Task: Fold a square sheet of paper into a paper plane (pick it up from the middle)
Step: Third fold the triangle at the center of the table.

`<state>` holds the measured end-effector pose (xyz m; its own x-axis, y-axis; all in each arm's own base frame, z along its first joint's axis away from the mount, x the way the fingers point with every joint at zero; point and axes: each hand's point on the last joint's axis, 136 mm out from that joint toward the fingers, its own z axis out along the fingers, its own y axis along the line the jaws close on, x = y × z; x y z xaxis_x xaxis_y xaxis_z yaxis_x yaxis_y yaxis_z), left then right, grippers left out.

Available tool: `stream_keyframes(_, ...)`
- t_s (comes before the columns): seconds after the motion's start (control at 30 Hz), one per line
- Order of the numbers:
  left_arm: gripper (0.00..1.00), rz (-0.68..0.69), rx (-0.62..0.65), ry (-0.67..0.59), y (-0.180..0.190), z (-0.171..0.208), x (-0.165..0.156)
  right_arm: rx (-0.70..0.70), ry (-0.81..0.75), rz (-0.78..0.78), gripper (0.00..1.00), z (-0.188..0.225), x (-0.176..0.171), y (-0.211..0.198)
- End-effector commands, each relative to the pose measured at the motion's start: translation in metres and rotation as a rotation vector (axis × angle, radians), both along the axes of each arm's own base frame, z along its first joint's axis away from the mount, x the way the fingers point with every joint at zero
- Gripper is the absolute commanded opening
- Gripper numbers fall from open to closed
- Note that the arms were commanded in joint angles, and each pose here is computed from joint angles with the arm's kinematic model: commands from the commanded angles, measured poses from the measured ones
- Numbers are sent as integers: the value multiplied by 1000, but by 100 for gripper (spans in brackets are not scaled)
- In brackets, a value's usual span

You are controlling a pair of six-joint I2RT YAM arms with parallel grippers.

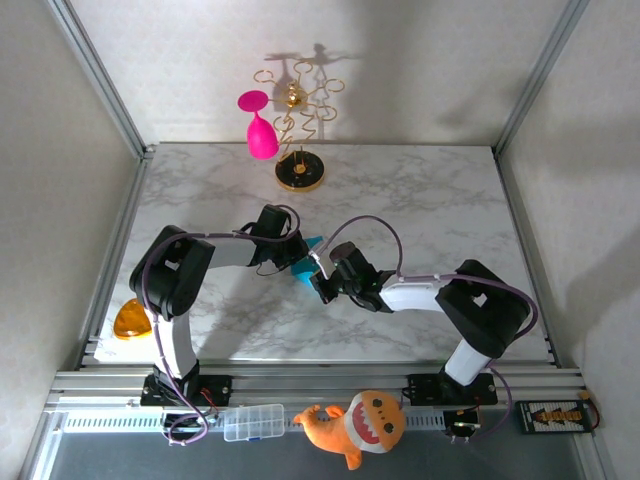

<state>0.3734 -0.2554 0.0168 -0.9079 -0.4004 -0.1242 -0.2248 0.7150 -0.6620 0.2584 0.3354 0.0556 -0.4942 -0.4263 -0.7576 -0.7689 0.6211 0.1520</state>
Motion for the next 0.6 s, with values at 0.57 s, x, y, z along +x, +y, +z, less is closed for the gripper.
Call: stream_keyframes(0.57, 0, -16, 70, 79, 5, -30, -17, -70, 37, -148, 0, -13, 20, -14)
